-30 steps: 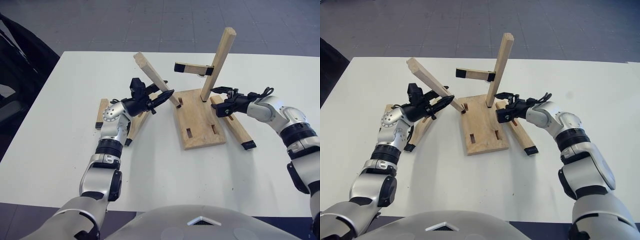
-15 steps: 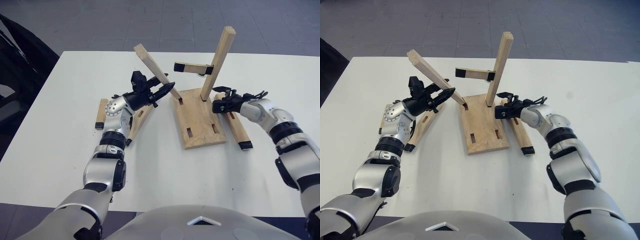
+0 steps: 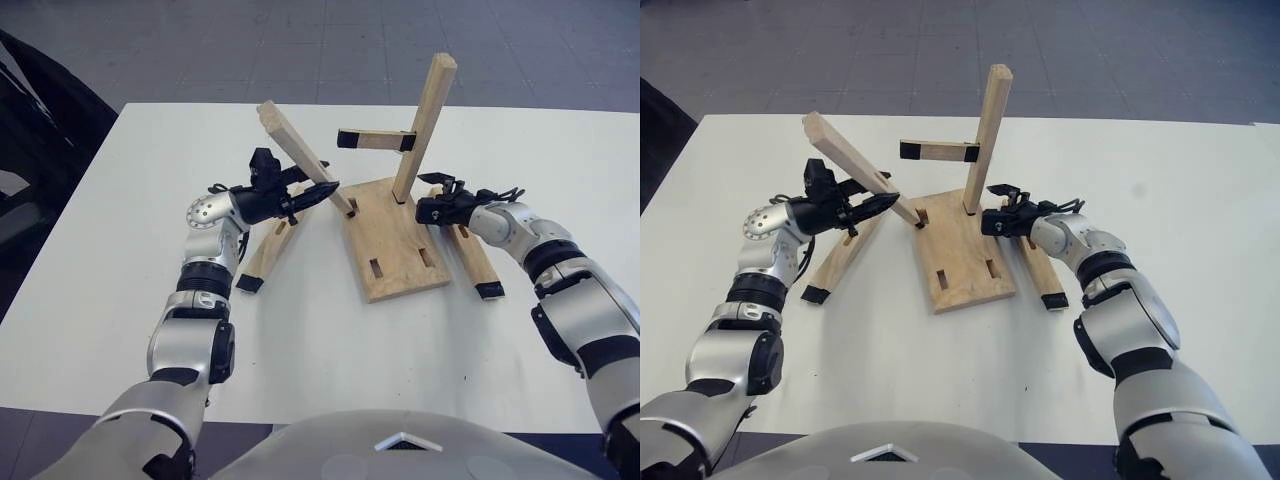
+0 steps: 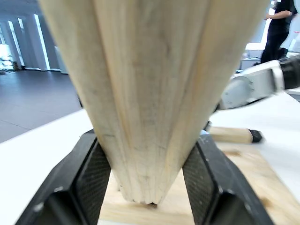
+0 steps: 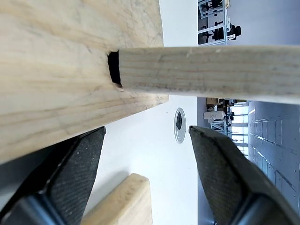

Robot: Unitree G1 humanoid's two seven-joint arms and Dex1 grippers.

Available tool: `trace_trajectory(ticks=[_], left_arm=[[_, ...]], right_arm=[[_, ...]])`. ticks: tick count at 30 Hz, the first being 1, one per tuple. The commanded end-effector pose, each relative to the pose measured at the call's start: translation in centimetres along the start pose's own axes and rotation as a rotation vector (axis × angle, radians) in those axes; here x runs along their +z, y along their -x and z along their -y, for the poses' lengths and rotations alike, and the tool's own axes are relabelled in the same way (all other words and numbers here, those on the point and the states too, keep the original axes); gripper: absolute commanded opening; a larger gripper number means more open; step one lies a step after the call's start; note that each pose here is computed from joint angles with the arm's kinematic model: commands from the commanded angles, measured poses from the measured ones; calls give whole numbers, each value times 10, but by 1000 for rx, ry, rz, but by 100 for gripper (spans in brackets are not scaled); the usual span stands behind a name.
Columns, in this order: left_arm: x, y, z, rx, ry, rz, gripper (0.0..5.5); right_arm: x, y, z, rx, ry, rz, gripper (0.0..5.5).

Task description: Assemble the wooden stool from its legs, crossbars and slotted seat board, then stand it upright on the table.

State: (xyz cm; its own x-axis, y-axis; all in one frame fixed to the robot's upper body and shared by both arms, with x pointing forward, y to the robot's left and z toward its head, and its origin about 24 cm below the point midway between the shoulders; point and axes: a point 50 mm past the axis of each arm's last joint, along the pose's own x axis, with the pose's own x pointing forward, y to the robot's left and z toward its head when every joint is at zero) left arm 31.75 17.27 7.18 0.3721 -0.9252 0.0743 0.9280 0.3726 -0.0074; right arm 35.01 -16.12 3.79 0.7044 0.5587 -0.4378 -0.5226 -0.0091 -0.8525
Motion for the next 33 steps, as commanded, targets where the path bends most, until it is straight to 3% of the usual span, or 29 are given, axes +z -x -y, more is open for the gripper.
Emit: trace_trajectory(ticks=[1,5,10,14,23,33], left_arm=[[-4,8,19,-55,29,-26,211],[11,9,20,-10,3,15,211],[45,25,4,99,-70,59,211],[58,37,10,94,-69,-9,211],[37,34,4,125,-30,-154,205],[20,23,1,122,4,-156,205]], right_arm=[[16,-8,-20,62,-4,81,330],[25,-10,-23,69,7,137,330],[16,-6,-22,74,13,91,330],[12,-4,-22,73,12,75,330],[20,-8,-22,68,27,115,330],[22,-8,-23,71,31,121,330]])
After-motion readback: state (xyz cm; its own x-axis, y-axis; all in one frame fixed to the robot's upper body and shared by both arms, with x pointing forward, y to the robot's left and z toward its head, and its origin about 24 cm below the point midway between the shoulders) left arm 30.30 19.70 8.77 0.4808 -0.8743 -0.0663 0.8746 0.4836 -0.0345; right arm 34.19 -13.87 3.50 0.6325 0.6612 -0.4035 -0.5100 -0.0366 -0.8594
